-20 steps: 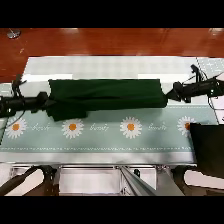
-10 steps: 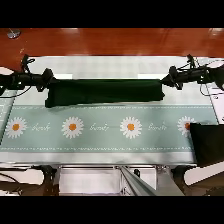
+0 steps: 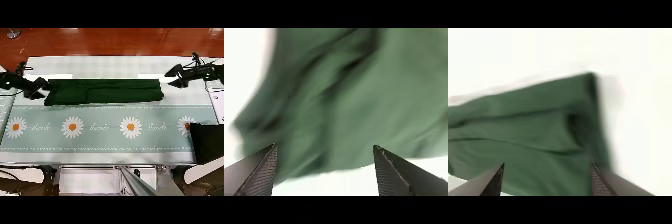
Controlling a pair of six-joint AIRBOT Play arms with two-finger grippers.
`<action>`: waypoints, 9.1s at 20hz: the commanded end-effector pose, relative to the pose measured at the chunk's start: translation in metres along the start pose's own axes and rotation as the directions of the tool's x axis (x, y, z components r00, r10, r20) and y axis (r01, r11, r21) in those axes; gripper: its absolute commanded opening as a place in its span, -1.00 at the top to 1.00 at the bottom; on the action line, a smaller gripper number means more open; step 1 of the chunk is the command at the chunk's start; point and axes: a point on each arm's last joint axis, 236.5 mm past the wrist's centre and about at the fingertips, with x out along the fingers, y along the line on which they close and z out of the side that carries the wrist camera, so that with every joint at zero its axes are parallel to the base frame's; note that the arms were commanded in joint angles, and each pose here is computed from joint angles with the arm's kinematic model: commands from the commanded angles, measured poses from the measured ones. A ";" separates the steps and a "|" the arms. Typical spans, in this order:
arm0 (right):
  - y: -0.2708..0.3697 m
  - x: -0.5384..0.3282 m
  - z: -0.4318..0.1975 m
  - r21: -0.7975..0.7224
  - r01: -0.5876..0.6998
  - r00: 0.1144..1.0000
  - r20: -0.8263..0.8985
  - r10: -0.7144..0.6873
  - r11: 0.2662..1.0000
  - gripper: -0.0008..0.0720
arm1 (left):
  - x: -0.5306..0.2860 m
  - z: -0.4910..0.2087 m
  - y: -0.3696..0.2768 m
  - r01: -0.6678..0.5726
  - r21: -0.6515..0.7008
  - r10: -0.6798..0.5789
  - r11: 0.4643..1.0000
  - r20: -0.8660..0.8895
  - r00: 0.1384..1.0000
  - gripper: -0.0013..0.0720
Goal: Fold the shirts.
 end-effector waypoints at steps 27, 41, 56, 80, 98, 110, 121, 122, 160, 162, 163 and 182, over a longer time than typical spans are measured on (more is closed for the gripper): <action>0.068 -0.102 -0.147 -0.369 0.342 0.938 0.087 -0.335 0.864 0.93 | 0.052 -0.196 -0.317 0.327 0.560 -0.445 0.762 0.085 0.892 0.88; 0.115 -0.124 -0.211 -0.369 0.208 0.972 0.178 -0.150 0.906 0.93 | 0.210 -0.348 -0.416 0.479 0.540 -0.249 0.692 -0.444 0.861 0.88; 0.224 -0.051 -0.209 -0.567 0.021 0.999 0.044 0.005 0.824 0.93 | -0.061 -0.059 -0.242 0.142 0.510 -0.199 0.849 0.059 0.978 0.88; 0.225 0.023 -0.130 -0.562 -0.064 0.953 -0.279 -0.117 0.824 -0.75 | -0.039 -0.198 -0.122 0.276 0.224 -0.339 0.935 0.330 0.881 0.88; 0.051 0.124 -0.246 0.058 0.065 0.979 -0.197 -0.053 0.996 -0.74 | -0.010 -0.190 -0.107 0.245 0.167 -0.283 0.955 0.273 0.919 0.88; 0.230 0.041 -0.143 -0.493 -0.035 0.994 -0.108 -0.022 0.869 0.93 | -0.003 -0.204 -0.124 0.254 0.235 -0.308 0.938 0.235 0.922 0.87; 0.174 -0.189 -0.098 -0.307 0.329 0.944 0.140 -0.299 0.893 0.93 | -0.003 -0.207 -0.127 0.255 0.244 -0.311 0.936 0.227 0.923 0.87; 0.160 -0.211 -0.096 -0.257 0.361 0.930 0.176 -0.324 0.897 0.94 | -0.003 -0.207 -0.127 0.255 0.244 -0.311 0.936 0.227 0.923 0.87; 0.177 -0.110 -0.072 -0.479 0.415 0.901 0.336 -0.274 0.774 0.93 | -0.127 -0.068 -0.286 -0.028 0.621 -0.261 0.783 0.368 0.892 0.88; 0.149 -0.041 -0.091 -0.525 0.447 0.894 0.254 -0.368 0.724 0.93 | -0.074 -0.071 -0.248 -0.104 0.558 -0.105 0.823 0.330 0.938 0.88; 0.127 -0.015 -0.098 -0.519 0.465 0.884 0.218 -0.414 0.718 0.93 | -0.049 -0.075 -0.228 -0.127 0.539 -0.043 0.833 0.292 0.956 0.88; 0.059 0.021 -0.113 -0.454 0.520 0.839 0.112 -0.533 0.724 0.93 | -0.008 -0.067 -0.198 -0.152 0.500 0.033 0.852 0.238 0.971 0.87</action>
